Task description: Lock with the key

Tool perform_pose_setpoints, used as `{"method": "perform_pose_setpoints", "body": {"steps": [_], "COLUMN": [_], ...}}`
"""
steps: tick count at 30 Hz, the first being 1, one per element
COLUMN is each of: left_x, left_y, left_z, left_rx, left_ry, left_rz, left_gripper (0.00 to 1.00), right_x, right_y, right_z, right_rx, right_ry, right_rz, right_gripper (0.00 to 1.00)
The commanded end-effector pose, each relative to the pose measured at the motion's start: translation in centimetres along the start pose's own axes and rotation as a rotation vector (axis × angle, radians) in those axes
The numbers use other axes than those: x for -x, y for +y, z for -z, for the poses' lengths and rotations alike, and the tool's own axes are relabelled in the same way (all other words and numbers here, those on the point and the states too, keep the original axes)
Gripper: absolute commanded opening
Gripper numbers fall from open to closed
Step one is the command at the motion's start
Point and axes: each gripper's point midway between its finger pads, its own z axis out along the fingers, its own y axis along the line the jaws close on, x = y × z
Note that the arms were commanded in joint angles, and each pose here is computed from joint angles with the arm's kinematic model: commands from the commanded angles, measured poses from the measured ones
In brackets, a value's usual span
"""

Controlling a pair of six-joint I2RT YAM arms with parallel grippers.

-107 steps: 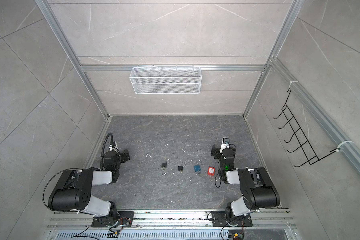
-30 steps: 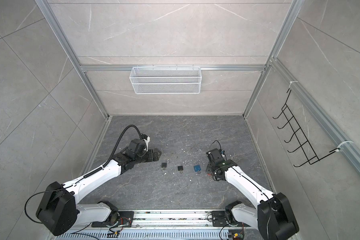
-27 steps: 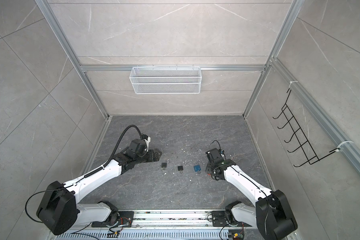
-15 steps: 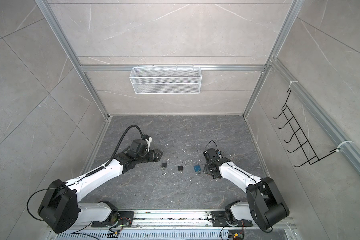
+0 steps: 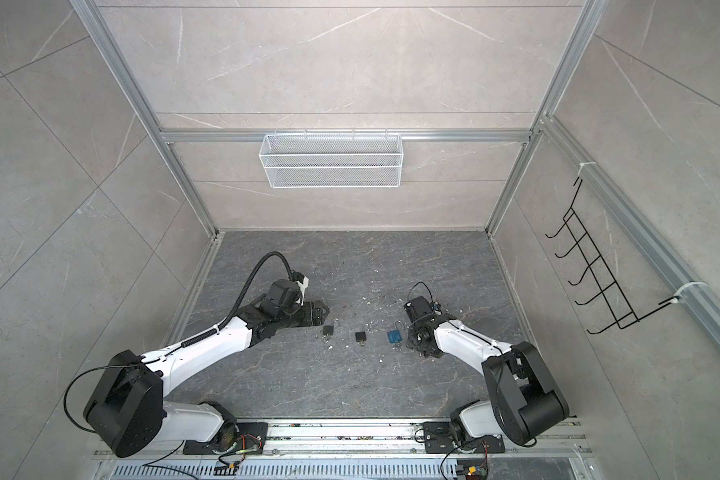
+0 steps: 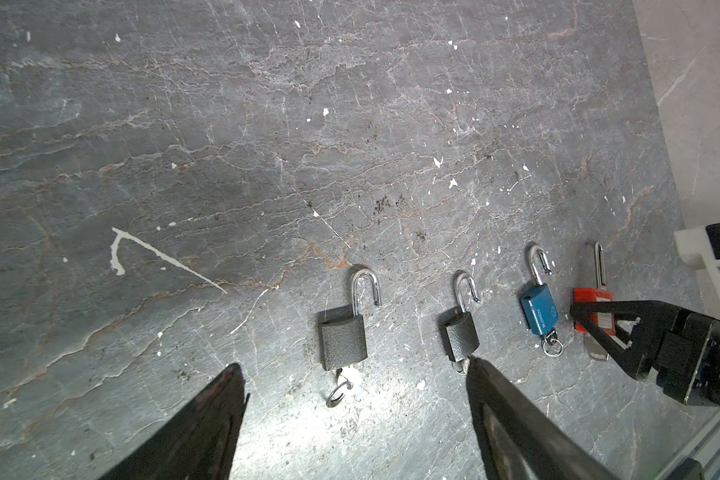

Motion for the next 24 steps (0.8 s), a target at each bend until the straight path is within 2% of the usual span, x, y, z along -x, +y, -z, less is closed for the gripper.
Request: {"method": "perform_pose_setpoints", "body": {"steps": [1,6,11,20,24], "left_x": [1.5,1.1,0.9,0.7,0.8], "left_y": [-1.5,-1.4,-1.3,-1.4,-1.7], "left_z": [0.4,0.2,0.1,-0.3,-0.3], "left_rx": [-0.042,-0.040,-0.038,-0.045,-0.059], "left_ry": [-0.032,-0.023,-0.018,-0.019,-0.022], "left_rz": [-0.001,0.000,0.002,0.017,0.020], "left_gripper": [0.85,0.84,0.83,0.83,0.83], "right_x": [0.2,0.1,-0.1,0.3,0.8], "right_y": [0.3,0.3,0.2,0.7,1.9], "right_z": [0.0,-0.1,-0.1,0.7,1.9], "right_rx": [-0.005,-0.011,-0.005,-0.002,0.074], "right_ry": [0.004,0.011,0.016,0.031,0.001], "right_rz": [0.014,0.016,0.016,0.056,0.127], "right_gripper": [0.59,0.57,0.51,0.32,0.19]}}
